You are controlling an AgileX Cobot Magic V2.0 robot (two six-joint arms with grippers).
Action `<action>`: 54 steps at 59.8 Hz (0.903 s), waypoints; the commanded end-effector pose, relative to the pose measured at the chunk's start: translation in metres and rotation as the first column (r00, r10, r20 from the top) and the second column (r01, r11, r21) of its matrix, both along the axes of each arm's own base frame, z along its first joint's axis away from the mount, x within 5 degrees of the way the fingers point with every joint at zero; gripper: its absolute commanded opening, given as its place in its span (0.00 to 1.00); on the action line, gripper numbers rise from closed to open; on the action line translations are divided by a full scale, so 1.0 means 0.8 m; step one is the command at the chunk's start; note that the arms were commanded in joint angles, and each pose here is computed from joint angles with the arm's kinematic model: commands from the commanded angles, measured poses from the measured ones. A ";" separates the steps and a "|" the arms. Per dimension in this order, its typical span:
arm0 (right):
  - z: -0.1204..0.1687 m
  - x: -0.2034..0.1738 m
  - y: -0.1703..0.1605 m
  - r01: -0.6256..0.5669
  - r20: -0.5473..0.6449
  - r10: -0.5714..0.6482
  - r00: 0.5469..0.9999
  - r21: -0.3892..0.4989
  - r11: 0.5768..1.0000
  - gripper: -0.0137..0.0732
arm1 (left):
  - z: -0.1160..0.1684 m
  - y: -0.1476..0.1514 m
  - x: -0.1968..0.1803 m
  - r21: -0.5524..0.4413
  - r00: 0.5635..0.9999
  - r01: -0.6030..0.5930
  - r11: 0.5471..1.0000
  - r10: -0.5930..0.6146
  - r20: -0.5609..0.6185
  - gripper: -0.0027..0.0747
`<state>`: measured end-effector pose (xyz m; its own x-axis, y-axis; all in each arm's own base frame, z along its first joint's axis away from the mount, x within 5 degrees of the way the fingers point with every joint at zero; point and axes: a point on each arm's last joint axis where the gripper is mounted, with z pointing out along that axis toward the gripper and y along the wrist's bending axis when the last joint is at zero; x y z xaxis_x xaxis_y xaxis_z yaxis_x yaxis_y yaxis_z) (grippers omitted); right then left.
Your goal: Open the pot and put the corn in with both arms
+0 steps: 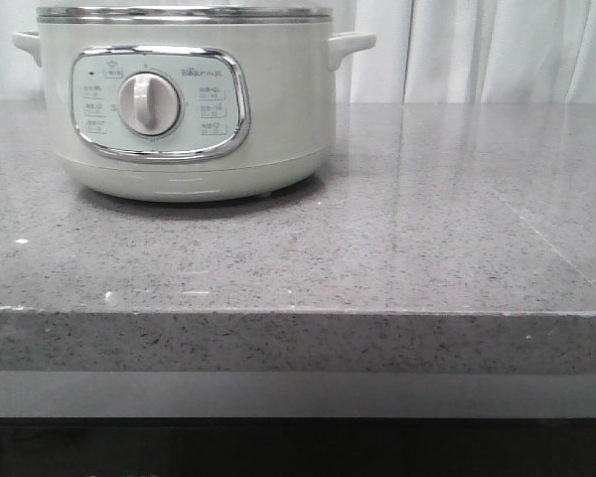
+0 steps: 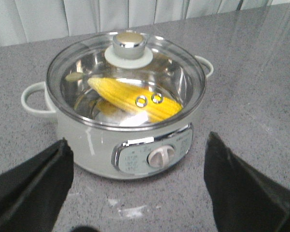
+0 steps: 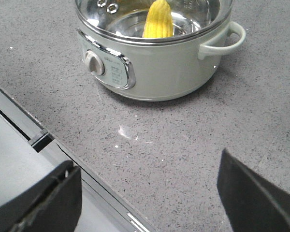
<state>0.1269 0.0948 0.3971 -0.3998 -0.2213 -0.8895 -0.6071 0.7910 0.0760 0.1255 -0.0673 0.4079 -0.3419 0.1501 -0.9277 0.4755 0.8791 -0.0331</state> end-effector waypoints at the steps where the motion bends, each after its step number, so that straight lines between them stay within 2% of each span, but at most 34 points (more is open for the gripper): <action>1: 0.019 0.000 -0.002 0.009 0.086 -0.013 0.996 0.048 0.999 0.84 | 0.003 0.005 -0.012 -0.059 0.997 0.004 0.998 0.001 0.082 0.74; 9: 0.019 0.000 -0.002 0.009 0.086 -0.013 0.996 0.047 0.999 0.84 | -0.019 0.009 -0.020 -0.058 0.997 0.002 0.998 0.003 0.080 0.62; 14: 0.018 -0.001 -0.003 0.008 0.081 -0.012 0.997 0.044 0.999 0.79 | -0.026 0.010 -0.022 -0.057 0.997 0.001 0.998 0.003 0.076 0.51; 24: 0.016 -0.001 -0.003 0.007 0.068 -0.009 0.998 0.034 0.999 0.49 | -0.029 0.010 -0.021 -0.057 0.997 0.000 0.998 0.004 0.077 0.23; 34: 0.013 -0.003 -0.003 0.003 0.042 -0.004 0.999 0.015 1.000 0.19 | -0.028 0.010 -0.021 -0.063 0.996 0.000 0.998 0.005 0.088 0.01; 40: 0.013 -0.003 -0.003 0.003 0.040 -0.003 0.999 0.014 1.000 0.07 | -0.029 0.009 -0.021 -0.074 0.997 0.003 0.997 0.003 0.079 0.01; 54: 0.013 -0.003 -0.003 0.003 0.041 -0.003 0.999 0.014 1.000 0.08 | -0.030 0.008 -0.021 -0.083 0.998 0.006 0.997 0.000 0.069 0.01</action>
<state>0.1246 0.0938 0.3928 -0.4357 -0.2530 -0.8638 -0.6095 0.7891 0.0763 0.1083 -0.0595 0.3689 -0.3580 0.1362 -0.9237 0.4757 0.8779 -0.0549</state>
